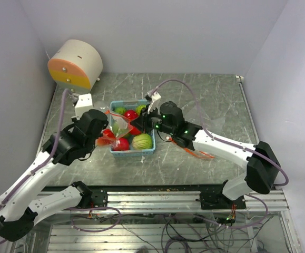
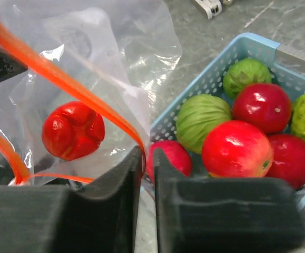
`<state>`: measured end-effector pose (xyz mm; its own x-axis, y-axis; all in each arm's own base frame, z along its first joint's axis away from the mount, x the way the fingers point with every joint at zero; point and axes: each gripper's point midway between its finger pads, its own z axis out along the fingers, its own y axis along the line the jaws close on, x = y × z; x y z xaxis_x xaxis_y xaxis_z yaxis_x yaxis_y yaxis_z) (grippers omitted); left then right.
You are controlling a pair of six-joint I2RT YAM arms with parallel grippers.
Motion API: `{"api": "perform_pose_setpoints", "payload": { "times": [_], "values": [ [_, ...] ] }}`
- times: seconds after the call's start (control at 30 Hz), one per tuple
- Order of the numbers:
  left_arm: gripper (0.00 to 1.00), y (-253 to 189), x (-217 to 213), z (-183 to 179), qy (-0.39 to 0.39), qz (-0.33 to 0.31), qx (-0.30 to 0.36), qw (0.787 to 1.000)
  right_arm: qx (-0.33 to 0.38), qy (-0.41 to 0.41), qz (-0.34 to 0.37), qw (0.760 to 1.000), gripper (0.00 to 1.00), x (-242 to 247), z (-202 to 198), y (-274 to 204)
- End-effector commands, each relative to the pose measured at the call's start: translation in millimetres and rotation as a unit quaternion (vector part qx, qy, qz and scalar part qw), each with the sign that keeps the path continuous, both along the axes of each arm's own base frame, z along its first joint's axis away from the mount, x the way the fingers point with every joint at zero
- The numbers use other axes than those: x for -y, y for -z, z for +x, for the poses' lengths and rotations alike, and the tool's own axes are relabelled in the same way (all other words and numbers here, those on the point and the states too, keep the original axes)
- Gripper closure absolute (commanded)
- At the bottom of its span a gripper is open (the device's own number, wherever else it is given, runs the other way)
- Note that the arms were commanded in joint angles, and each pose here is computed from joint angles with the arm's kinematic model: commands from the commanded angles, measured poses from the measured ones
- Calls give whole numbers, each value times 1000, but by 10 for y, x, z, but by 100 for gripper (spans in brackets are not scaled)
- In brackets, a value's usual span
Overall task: Place the food in the zip-top bag and seal the zipper
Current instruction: Pick up the fake fruit from the bin.
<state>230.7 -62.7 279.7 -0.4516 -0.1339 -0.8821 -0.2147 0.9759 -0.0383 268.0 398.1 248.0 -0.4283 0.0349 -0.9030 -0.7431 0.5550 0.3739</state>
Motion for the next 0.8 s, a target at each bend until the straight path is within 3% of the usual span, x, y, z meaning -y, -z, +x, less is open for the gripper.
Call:
{"api": "perform_pose_setpoints", "payload": {
  "times": [0.0,0.07,0.13,0.2,0.33,0.5,0.67,0.77],
  "values": [
    [93,416,137,89,14,27,-39,999,-3,-11,-9,1000,67,-4,-11,140],
    [93,616,170,109,12,39,-60,997,5,-2,-18,1000,43,66,-8,174],
    [93,744,154,106,5,52,-75,996,14,26,-27,999,28,192,42,194],
    [93,787,95,89,-5,66,-79,995,24,50,-33,998,19,293,110,154],
    [93,661,-50,59,-26,79,-60,995,26,62,-50,997,16,367,171,211],
    [93,598,-118,45,-34,81,-47,995,44,48,-3,998,13,382,71,116],
    [93,698,-96,59,-28,82,-55,995,3,86,-89,992,10,295,366,443],
    [93,729,-88,58,-28,80,-58,995,-9,77,-93,993,7,153,424,583]
  ]
}}
